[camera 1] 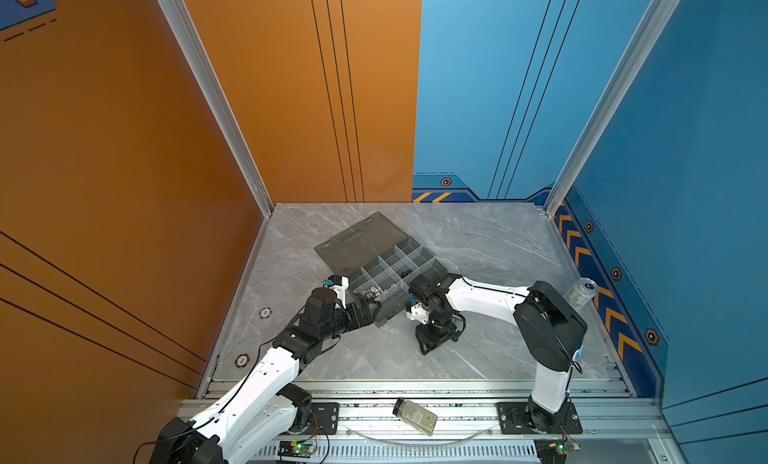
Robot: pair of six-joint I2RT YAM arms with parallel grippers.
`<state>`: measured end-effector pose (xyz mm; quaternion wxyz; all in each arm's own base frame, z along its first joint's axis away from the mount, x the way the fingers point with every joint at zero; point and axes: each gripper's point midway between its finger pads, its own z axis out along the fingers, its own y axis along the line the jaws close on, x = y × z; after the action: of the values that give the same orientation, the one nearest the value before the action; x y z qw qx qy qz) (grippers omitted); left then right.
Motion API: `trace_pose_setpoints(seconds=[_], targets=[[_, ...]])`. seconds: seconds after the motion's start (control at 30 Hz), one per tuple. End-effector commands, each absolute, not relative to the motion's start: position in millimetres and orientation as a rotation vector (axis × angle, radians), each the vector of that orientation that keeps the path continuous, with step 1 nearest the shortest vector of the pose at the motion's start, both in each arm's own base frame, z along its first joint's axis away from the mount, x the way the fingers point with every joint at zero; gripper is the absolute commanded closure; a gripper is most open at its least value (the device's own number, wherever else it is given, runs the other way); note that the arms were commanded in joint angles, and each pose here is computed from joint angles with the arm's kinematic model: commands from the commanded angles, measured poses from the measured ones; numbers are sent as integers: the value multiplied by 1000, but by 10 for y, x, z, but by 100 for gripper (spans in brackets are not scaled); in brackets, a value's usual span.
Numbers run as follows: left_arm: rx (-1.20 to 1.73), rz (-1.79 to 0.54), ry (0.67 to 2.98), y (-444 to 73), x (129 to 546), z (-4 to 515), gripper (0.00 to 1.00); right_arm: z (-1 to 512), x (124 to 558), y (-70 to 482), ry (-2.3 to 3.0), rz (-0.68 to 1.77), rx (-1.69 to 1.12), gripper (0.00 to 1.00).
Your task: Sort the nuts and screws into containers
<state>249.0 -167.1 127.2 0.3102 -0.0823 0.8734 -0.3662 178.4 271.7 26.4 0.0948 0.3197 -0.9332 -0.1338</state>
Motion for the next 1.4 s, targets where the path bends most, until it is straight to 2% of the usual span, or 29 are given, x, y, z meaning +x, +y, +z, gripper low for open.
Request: trace_pose_setpoints(seconds=[0.0,0.3,0.5,0.73,1.13,1.37], targets=[[-229,-949,2304,-1647,2519,1287,2,276,1846,2802,-2772,-412,1001,51],[-186,-937,2307,-1696,2512,1306,2,409,1844,2767,-2801,-437,1013,51],[2,-917,2285,-1960,2467,1450,2,580,1826,2648,-2832,-474,1001,51],[253,-892,2263,-2317,2374,1481,2,823,1995,2382,-2934,-490,908,50],[552,-671,2316,-2840,2325,1232,0,897,2554,1727,-3169,-515,392,50],[712,-618,2338,-3205,2303,1051,6,930,2746,1352,-3249,-611,43,50]])
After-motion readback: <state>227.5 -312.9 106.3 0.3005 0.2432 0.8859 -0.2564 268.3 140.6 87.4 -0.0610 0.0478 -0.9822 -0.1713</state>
